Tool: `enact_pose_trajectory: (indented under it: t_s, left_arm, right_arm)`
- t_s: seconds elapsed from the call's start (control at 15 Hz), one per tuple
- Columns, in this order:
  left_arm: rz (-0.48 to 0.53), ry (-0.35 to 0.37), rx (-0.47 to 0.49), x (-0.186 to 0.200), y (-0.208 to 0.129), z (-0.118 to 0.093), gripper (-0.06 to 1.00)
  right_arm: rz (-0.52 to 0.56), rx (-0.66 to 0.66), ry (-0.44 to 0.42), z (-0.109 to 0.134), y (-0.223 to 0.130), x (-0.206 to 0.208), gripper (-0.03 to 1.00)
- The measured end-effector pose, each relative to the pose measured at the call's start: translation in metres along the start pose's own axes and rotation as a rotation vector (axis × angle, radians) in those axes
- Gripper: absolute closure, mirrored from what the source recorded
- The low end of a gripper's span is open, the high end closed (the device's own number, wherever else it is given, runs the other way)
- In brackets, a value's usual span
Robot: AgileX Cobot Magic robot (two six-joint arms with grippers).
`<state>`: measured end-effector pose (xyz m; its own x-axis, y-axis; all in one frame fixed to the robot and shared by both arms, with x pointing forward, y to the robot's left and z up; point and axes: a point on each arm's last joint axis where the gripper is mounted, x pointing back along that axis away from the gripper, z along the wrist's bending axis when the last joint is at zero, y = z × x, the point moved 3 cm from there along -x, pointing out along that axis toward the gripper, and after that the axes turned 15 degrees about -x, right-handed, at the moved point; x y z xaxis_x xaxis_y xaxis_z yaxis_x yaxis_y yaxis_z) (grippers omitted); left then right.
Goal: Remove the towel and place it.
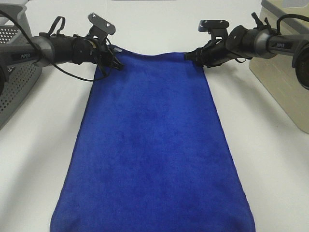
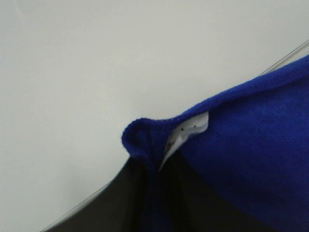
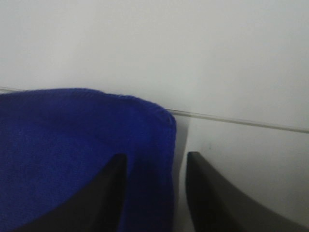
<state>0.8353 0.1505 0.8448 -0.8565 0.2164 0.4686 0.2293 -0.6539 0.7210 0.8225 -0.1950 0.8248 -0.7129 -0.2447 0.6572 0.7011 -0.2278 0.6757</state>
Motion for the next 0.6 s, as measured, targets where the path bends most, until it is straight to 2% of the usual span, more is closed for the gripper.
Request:
enact_pose_trajectory:
  t_s: [0.07, 0.13, 0.27, 0.47, 0.6]
  left_arm:
    - [0.0, 0.0, 0.0, 0.0, 0.0, 0.0, 0.53]
    - [0.0, 0.0, 0.002, 0.0, 0.0, 0.0, 0.39]
    - [0.0, 0.001, 0.004, 0.0, 0.0, 0.0, 0.22]
    - [0.009, -0.005, 0.003, 0.001, 0.0, 0.001, 0.18]
    - [0.051, -0.035, 0.004, 0.009, 0.006, 0.005, 0.18]
  right_arm:
    - [0.0, -0.005, 0.001, 0.0, 0.0, 0.0, 0.43]
    - [0.006, -0.006, 0.002, 0.0, -0.001, 0.0, 0.39]
    - [0.051, -0.006, 0.009, 0.001, -0.006, 0.001, 0.37]
    - [0.111, 0.002, 0.028, 0.008, -0.003, 0.011, 0.37]
    - [0.132, 0.019, 0.051, 0.02, 0.011, 0.031, 0.36]
